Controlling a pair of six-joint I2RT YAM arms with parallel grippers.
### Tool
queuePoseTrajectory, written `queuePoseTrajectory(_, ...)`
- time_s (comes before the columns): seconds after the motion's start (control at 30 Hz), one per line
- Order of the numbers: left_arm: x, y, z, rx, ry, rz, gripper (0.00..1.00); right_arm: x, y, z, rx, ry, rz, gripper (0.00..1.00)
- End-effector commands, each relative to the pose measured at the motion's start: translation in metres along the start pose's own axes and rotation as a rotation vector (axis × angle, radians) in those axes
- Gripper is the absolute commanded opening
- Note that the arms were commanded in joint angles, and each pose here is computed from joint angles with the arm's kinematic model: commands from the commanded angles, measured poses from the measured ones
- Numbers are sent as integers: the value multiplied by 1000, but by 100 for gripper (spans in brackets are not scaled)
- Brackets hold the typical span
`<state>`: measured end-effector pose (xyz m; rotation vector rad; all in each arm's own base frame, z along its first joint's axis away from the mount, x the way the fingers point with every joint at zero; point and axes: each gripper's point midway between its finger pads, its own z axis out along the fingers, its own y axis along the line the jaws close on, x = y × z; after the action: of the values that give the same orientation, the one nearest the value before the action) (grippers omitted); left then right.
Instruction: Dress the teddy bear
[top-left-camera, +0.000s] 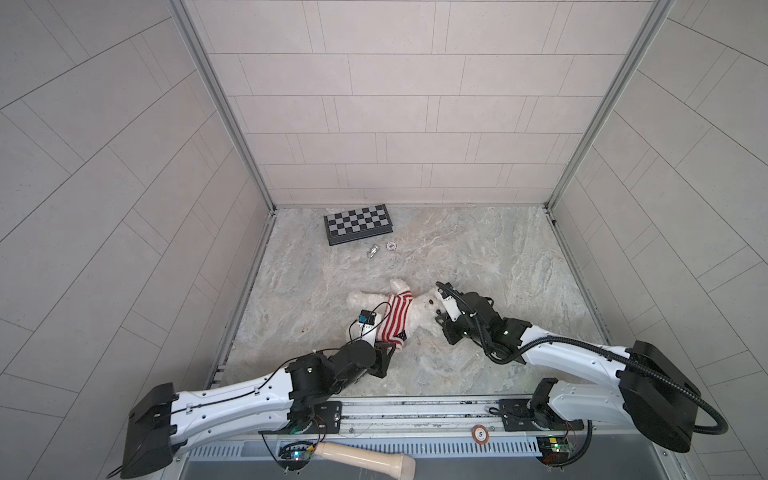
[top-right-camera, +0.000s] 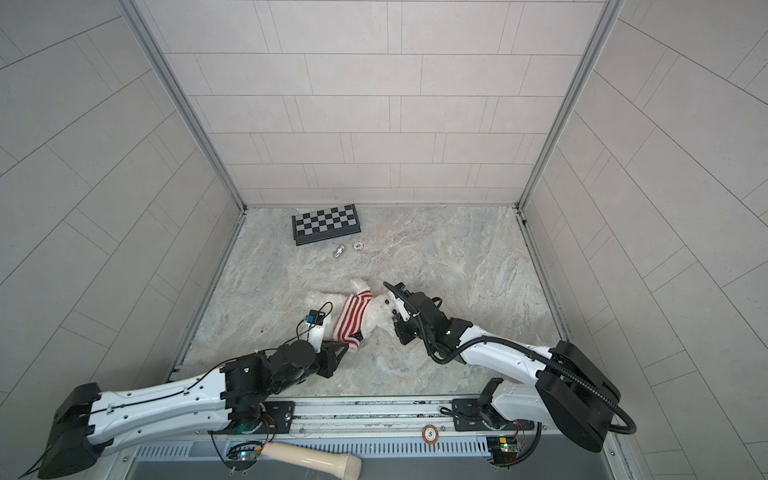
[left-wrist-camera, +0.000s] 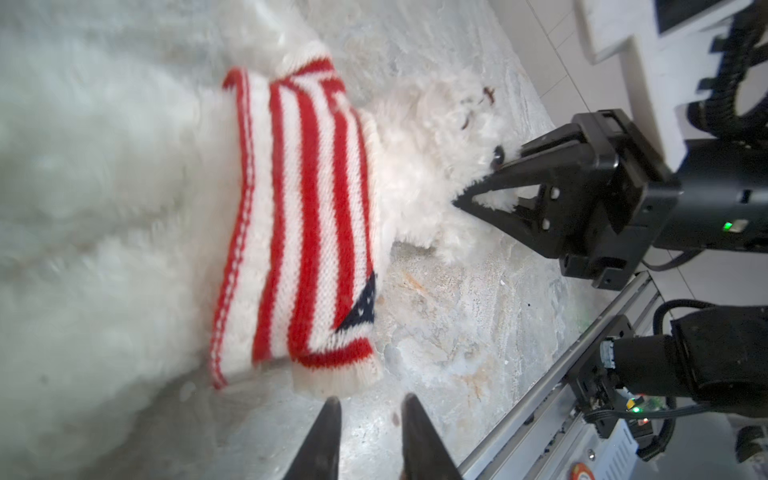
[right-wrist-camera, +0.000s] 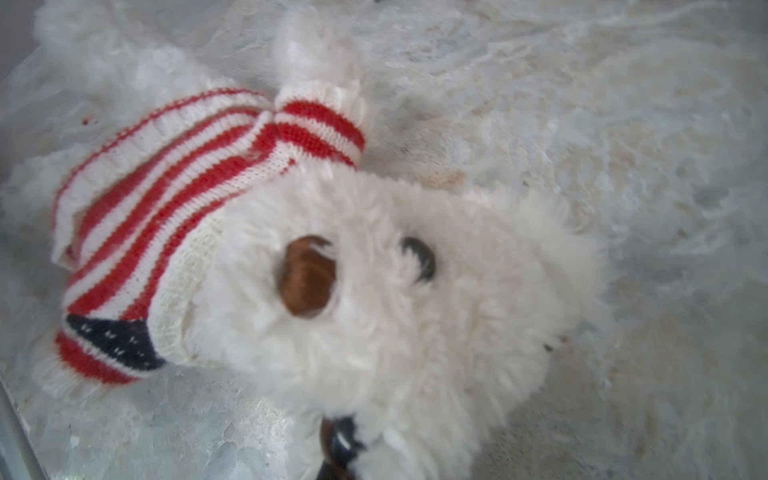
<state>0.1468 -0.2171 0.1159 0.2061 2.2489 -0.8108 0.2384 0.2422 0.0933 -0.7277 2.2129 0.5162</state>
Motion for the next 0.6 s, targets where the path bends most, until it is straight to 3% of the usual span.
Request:
queuePoseTrajectory(0.0,0,19,-19,-45,7,23,43,-30,25,-14,-105,-61,-283,0)
queuePoseTrajectory(0.1,-17,17,-36,-12,-45,11,53,-43,37,-22,-162,-71,-456,0)
queuePoseTrajectory(0.2,-32,22,-43,-52,-55,13,57,-53,46,-27,-198,-113,-564,0)
queuePoseTrajectory(0.33,-50,24,-41,-96,-33,-3,59,-52,60,-26,-278,-125,-718,0)
queuePoseTrajectory(0.57,-75,33,-37,-108,-30,-46,59,-51,44,-3,-239,-40,-883,0)
